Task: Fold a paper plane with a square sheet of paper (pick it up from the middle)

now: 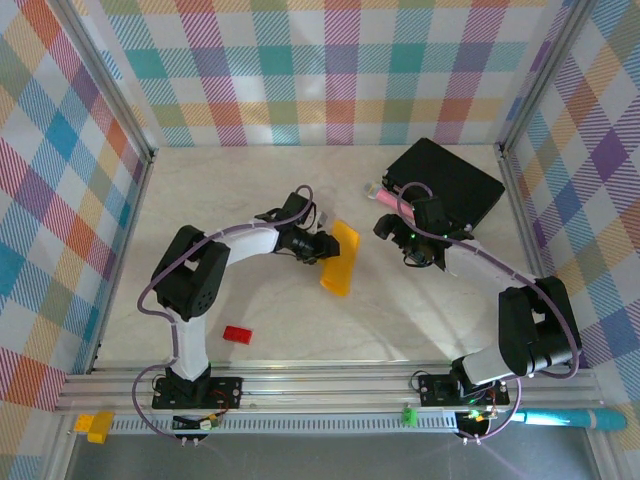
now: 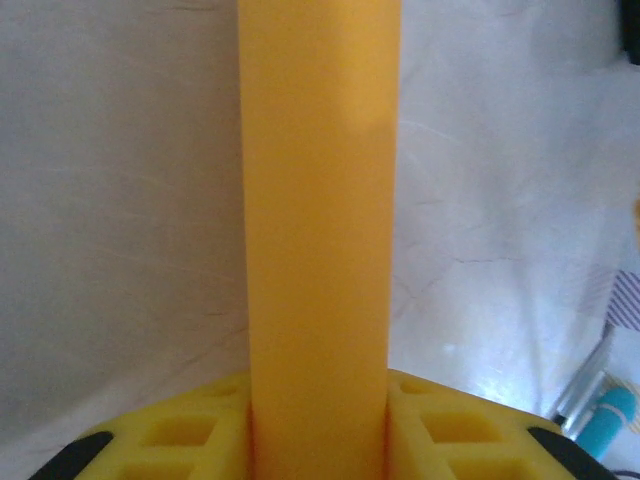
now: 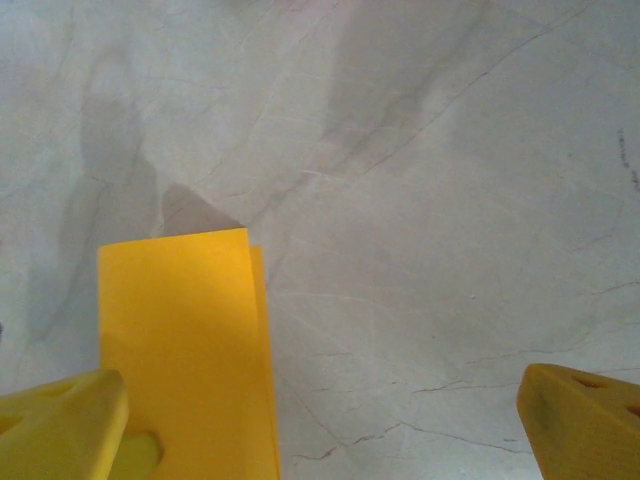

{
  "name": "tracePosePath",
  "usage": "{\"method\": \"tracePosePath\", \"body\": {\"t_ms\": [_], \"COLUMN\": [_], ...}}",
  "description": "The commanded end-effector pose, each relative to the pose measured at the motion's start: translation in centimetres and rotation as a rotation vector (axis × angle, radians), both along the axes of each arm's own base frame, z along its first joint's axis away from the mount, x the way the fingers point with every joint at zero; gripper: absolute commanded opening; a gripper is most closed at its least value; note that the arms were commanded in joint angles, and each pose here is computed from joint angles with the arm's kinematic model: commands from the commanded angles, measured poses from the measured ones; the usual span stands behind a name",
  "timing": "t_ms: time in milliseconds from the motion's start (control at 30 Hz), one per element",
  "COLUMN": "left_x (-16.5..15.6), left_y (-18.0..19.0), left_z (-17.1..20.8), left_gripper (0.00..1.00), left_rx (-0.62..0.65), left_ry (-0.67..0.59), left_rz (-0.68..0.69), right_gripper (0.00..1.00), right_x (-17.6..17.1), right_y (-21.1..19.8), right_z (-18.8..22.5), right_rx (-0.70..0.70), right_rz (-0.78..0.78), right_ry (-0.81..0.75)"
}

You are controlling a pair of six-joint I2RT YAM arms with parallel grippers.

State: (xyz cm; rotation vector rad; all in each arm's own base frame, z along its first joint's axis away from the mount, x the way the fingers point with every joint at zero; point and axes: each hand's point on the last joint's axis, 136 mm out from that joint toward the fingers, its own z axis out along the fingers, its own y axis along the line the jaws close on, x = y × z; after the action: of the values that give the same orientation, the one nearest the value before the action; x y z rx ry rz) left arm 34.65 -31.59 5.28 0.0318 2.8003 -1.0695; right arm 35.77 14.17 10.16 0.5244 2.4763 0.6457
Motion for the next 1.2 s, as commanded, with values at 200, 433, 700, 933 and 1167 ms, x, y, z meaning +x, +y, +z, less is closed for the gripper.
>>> {"method": "tracePosePath", "body": {"t_ms": [200, 433, 700, 933, 1167], "left_x": [-0.6, -1.3, -1.5, -1.6, -1.6], "left_y": [2.9, 3.7, 4.0, 4.2, 4.2], "left_z": [-3.5, -4.8, -5.4, -5.4, -5.1], "left_gripper": [0.29, 0.27, 0.27, 0.27, 0.28], "left_rx": [0.172, 0.233, 0.261, 0.265, 0.261], "left_ry": [0.013, 0.042, 0.051, 0.054, 0.048], "left_rz": [0.051, 0.058, 0.062, 0.069, 0.069], "right_gripper": [0.79, 0.4, 0.15, 0.1, 0.1], "right_x": [0.0, -0.9, -1.1, -0.9, -1.5], "right_y": [3.1, 7.7, 11.8, 13.2, 12.9], "right_z": [-0.4, -2.1, -3.4, -5.3, -7.4], "right_rx": [0.12, 0.172, 0.199, 0.21, 0.18], "right_rz": [0.12, 0.255, 0.373, 0.395, 0.383], "right_ry": [0.02, 0.097, 0.165, 0.246, 0.32]}}
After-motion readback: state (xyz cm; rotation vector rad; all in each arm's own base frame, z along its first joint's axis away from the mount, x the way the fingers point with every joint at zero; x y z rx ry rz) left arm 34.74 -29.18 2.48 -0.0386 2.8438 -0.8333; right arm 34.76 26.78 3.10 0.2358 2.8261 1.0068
